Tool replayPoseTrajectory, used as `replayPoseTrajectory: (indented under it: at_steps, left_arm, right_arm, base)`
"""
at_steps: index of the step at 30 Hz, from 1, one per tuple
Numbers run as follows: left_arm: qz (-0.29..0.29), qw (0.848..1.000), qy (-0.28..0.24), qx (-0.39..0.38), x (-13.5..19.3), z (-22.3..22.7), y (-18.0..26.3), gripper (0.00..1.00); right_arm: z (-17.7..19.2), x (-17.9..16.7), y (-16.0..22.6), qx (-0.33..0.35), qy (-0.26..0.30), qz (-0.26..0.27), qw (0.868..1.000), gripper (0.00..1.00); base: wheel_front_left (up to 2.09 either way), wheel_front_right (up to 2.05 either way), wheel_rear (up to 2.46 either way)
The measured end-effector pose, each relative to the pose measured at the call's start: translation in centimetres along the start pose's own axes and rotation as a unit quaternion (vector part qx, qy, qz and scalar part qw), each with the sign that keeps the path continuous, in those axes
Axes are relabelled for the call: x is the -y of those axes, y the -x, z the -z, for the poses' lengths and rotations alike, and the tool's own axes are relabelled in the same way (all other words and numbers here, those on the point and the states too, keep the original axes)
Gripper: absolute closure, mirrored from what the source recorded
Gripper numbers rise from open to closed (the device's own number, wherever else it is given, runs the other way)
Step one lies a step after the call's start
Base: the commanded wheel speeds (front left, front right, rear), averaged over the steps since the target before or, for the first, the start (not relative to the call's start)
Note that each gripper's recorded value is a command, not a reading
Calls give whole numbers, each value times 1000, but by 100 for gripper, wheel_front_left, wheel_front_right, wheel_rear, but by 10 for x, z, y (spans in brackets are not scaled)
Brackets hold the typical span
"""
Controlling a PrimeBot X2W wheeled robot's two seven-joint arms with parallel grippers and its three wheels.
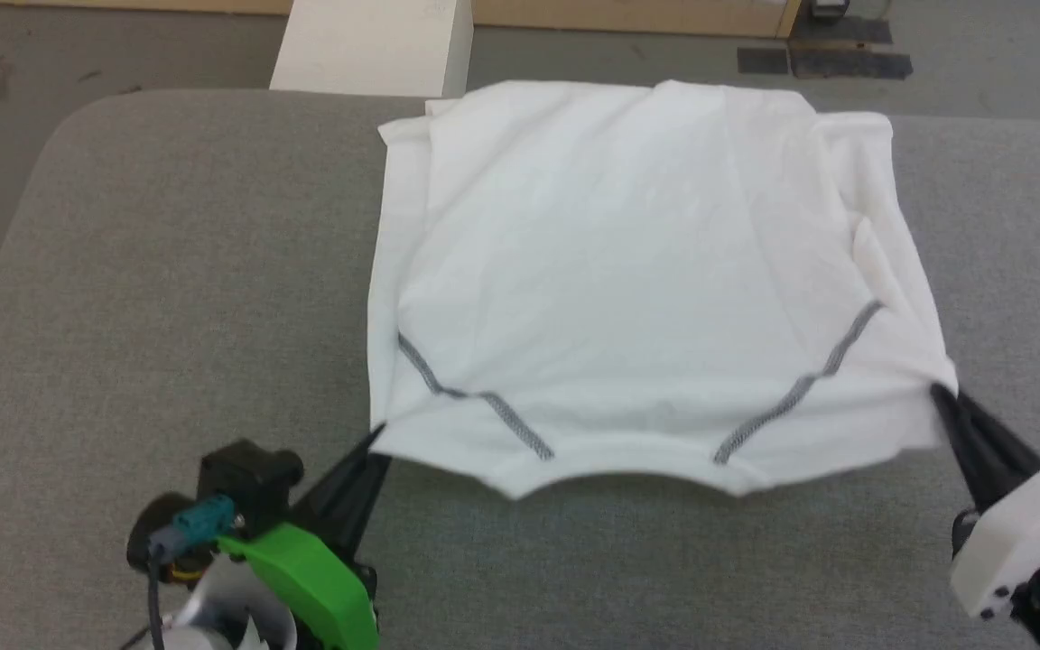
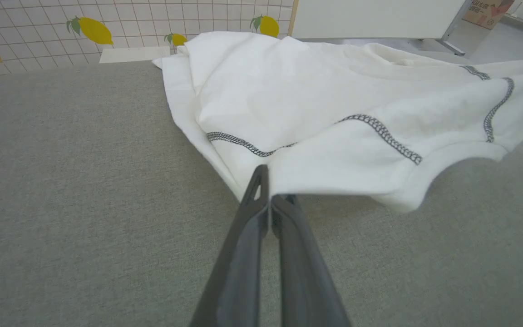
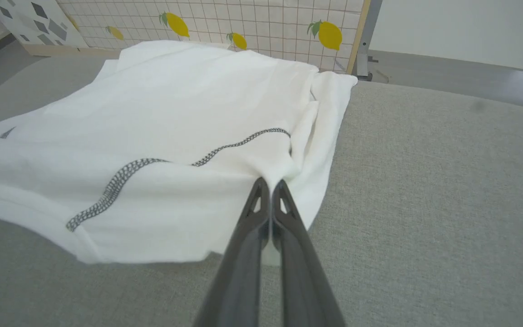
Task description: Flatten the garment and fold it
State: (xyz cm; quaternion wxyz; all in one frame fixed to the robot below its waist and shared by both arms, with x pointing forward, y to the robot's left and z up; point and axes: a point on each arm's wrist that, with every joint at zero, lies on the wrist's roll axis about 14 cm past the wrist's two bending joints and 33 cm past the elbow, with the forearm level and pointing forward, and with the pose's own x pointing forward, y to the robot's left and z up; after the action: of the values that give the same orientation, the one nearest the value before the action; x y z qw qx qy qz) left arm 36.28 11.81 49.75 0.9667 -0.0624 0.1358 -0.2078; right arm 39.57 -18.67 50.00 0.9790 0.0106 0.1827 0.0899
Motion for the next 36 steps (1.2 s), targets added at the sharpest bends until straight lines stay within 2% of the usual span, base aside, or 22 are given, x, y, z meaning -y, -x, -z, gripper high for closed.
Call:
replayPoseTrajectory:
  at_steps: [10, 22, 31, 36]
  left_arm:
    - [2, 998, 31, -52, 21, 31, 36, 100]
    - [14, 991, 80, -110, 50, 61, 73, 100]
    - [20, 989, 89, -119, 59, 67, 87, 100]
    - [12, 985, 91, -147, 55, 90, 90, 100]
  right_arm:
    - [44, -13, 43, -77, -20, -9, 997, 100]
    - [87, -20, 92, -156, -44, -7, 987, 100]
    - [97, -24, 110, -168, -56, -6, 984, 100]
    - [115, -33, 111, -192, -53, -17, 980, 100]
  base:
    - [0, 0, 0]
    - [0, 0, 0]
    - [0, 0, 0]
    - [0, 0, 0]
